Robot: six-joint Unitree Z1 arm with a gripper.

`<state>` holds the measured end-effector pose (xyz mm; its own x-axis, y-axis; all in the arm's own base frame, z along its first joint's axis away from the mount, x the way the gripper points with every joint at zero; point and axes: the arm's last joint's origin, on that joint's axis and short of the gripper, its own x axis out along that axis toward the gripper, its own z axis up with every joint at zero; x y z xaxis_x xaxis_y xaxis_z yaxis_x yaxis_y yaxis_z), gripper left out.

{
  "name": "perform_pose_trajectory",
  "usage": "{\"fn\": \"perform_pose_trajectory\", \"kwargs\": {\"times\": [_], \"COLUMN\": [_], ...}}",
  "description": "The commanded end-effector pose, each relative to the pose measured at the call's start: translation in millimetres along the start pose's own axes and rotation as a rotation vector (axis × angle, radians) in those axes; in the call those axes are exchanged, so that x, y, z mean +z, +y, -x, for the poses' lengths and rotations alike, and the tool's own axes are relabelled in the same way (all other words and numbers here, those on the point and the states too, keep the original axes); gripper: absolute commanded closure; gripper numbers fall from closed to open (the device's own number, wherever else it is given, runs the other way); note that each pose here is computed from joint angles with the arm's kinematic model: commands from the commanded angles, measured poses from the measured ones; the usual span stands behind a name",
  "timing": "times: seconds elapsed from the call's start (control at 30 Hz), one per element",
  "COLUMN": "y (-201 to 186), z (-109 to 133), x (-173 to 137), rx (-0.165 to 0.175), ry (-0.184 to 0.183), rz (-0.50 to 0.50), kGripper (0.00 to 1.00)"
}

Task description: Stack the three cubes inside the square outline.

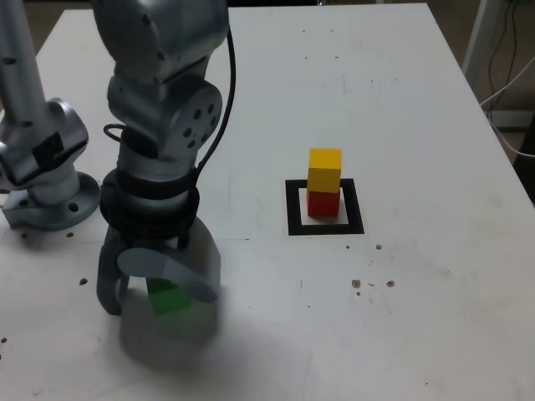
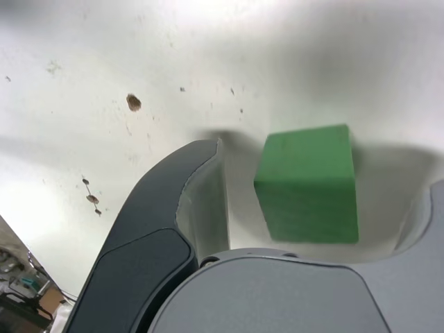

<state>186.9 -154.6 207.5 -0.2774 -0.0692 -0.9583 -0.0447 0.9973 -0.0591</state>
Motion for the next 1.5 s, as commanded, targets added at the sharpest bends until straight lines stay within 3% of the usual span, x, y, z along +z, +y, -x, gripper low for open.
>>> {"fn": "perform_pose_trajectory", "kwargs": {"times": [0.0,0.3,0.4,0.97,1.47], "y": [1.5,3.2,2.9,1.7,7.0], "z": [-2.0,-2.2,-1.5,3.1,47.3], "x": [1.2,3.7,4.9,6.5,-3.0], "rx": [0.001,0.012,0.016,0.017,0.105], "ry": [0.005,-0.021,-0.037,-0.071,-0.100], "rz": [0.006,0.009,0.007,0.002,0.019], "kGripper": [0.19,0.64,0.73,0.74,0.74]}}
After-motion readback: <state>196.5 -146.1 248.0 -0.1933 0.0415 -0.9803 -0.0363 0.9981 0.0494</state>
